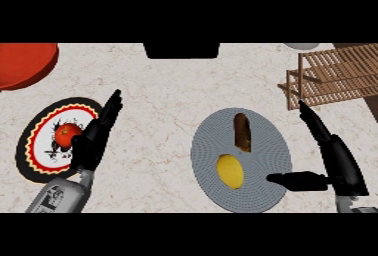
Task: Pick the lemon from the placemat and place it in the tiered shelf
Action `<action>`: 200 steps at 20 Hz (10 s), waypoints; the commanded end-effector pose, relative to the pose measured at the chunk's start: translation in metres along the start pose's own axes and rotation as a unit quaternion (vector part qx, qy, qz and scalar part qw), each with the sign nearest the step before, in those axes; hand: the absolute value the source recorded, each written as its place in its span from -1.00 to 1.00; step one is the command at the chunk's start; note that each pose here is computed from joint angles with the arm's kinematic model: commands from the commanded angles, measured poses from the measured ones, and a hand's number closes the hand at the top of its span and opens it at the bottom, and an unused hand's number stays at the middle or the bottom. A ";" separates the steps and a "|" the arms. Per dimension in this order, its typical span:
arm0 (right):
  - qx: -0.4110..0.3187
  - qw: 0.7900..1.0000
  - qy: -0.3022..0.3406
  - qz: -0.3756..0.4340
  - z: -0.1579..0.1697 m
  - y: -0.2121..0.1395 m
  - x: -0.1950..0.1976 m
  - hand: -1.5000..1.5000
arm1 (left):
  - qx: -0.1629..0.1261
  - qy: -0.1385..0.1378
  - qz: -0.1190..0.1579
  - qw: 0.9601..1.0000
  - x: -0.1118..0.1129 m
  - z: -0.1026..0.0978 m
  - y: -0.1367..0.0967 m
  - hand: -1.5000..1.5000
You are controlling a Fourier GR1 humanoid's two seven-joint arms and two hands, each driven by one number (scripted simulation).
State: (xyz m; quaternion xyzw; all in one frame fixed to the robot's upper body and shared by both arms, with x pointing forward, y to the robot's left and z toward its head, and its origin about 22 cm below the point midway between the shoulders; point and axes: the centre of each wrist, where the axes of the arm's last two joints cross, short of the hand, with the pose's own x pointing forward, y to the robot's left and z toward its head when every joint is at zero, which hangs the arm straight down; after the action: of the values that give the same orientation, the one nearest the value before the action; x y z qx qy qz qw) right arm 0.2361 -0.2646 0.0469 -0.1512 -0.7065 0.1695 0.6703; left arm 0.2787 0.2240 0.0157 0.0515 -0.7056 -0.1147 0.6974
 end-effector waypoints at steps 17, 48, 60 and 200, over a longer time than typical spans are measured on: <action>0.146 0.945 0.113 0.270 0.017 0.047 0.140 -1.00 | -0.003 -0.002 0.004 1.000 -0.014 0.003 -0.015 0.00; 0.134 0.938 0.139 0.289 0.017 0.123 0.106 -1.00 | -0.002 -0.004 0.002 1.000 -0.018 -0.016 -0.004 0.00; 0.135 0.925 0.159 0.316 0.017 0.122 0.101 -1.00 | 0.000 -0.012 0.003 1.000 -0.001 0.015 -0.005 0.00; -0.430 0.885 -0.012 0.176 -0.157 -0.255 0.063 -1.00 | 0.004 -0.002 -0.005 1.000 -0.016 -0.017 0.002 0.00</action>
State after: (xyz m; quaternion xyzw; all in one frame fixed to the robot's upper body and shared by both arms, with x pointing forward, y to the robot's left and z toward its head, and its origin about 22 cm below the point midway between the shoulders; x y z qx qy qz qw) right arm 0.3884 -0.4645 0.2235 -0.5576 -0.6778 -0.0022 0.4793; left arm 0.2879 0.2203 0.0099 0.0429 -0.7090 -0.1199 0.6936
